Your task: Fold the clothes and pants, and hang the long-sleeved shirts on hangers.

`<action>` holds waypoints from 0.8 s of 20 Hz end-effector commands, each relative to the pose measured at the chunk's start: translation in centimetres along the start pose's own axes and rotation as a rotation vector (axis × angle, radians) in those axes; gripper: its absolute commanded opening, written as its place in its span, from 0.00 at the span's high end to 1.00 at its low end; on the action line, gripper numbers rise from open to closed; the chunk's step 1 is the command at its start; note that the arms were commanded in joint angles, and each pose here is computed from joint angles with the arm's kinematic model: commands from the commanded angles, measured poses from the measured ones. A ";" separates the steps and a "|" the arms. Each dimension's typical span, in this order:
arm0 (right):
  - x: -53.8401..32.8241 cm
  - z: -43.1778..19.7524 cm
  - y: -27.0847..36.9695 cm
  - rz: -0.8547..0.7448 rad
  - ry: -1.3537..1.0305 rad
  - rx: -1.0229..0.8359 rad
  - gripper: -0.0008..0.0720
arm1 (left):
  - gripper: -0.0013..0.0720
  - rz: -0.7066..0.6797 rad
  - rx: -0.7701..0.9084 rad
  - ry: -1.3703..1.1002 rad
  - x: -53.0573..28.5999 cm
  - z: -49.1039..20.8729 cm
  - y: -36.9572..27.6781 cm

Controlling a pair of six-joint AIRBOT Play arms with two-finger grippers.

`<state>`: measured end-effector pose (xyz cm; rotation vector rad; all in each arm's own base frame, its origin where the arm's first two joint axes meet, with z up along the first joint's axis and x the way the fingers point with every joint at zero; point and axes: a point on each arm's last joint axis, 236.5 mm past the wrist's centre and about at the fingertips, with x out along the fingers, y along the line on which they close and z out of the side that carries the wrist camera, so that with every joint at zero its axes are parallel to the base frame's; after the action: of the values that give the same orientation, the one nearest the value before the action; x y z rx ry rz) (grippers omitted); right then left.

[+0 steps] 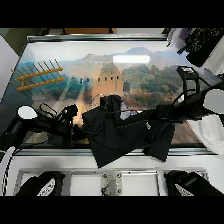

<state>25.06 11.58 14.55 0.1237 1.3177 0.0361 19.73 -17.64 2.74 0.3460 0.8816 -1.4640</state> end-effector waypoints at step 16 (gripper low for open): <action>0.5 2.4 3.1 0.066 -0.103 -0.115 0.97 | 0.97 -0.025 0.024 0.013 0.1 -0.4 -0.5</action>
<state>28.06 13.33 14.93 0.0751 1.2023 0.1165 19.11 -17.57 2.72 0.3602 0.8789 -1.5014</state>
